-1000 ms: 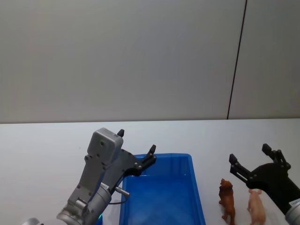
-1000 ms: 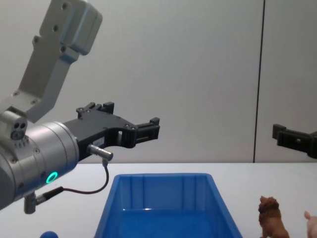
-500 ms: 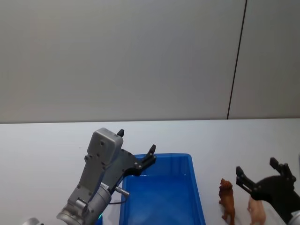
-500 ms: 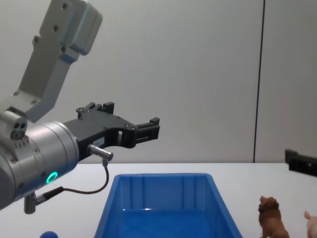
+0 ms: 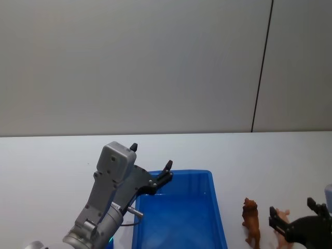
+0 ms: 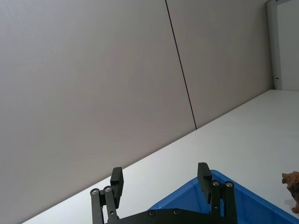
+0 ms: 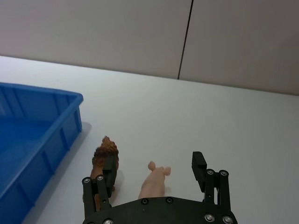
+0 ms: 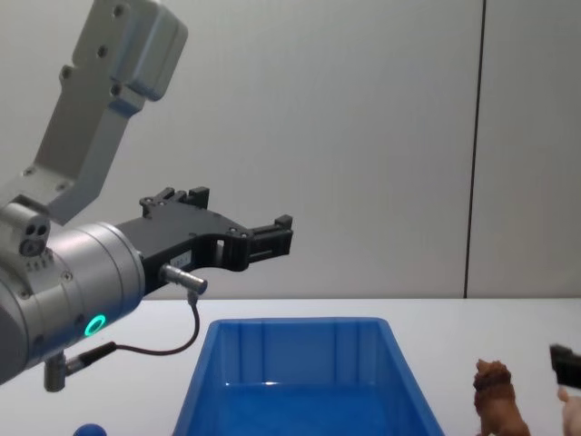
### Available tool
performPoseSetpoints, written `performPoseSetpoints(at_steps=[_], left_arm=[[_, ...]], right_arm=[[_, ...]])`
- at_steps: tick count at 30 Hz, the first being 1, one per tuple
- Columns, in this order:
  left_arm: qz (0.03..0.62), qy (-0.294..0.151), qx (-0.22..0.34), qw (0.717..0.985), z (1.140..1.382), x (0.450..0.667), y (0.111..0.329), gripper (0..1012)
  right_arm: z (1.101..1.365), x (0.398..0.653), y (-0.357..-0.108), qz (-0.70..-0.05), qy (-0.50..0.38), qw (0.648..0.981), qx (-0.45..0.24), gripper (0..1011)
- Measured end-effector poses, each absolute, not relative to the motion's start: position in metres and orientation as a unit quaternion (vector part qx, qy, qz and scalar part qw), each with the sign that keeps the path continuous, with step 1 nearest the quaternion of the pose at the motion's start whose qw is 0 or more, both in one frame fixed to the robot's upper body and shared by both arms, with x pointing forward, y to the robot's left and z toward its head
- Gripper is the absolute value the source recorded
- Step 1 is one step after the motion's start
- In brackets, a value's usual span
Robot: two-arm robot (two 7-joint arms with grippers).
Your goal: Pick up the two dolls from the table and place them into the box.
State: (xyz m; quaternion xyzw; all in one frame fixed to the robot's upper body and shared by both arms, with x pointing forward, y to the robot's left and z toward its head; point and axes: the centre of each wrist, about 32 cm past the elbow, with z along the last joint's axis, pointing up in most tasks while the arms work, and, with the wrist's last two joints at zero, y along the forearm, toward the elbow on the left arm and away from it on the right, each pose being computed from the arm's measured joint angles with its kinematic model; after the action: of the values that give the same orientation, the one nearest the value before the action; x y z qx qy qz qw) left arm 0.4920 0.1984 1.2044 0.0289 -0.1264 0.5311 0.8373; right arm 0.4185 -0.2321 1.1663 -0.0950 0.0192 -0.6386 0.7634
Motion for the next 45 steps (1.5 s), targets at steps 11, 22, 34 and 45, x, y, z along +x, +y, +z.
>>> performPoseSetpoints(at_steps=[11, 22, 34, 45], left_arm=[[0.531, -0.126, 0.029, 0.837, 1.204, 0.492, 0.198, 1002], [0.531, -0.126, 0.029, 0.837, 1.204, 0.492, 0.198, 1002], [0.531, -0.126, 0.029, 0.837, 1.204, 0.492, 0.198, 1002], [0.531, -0.126, 0.029, 0.837, 1.204, 0.492, 0.198, 1002]], right_arm=[[1.151, 0.415, -0.233, -0.649, 0.038, 0.749, -0.124, 1001], [1.132, 0.419, -0.231, -0.649, 0.056, 0.745, -0.142, 1001], [1.118, 0.427, -0.229, -0.643, 0.073, 0.748, -0.146, 728], [1.115, 0.427, -0.228, -0.643, 0.072, 0.748, -0.145, 384]])
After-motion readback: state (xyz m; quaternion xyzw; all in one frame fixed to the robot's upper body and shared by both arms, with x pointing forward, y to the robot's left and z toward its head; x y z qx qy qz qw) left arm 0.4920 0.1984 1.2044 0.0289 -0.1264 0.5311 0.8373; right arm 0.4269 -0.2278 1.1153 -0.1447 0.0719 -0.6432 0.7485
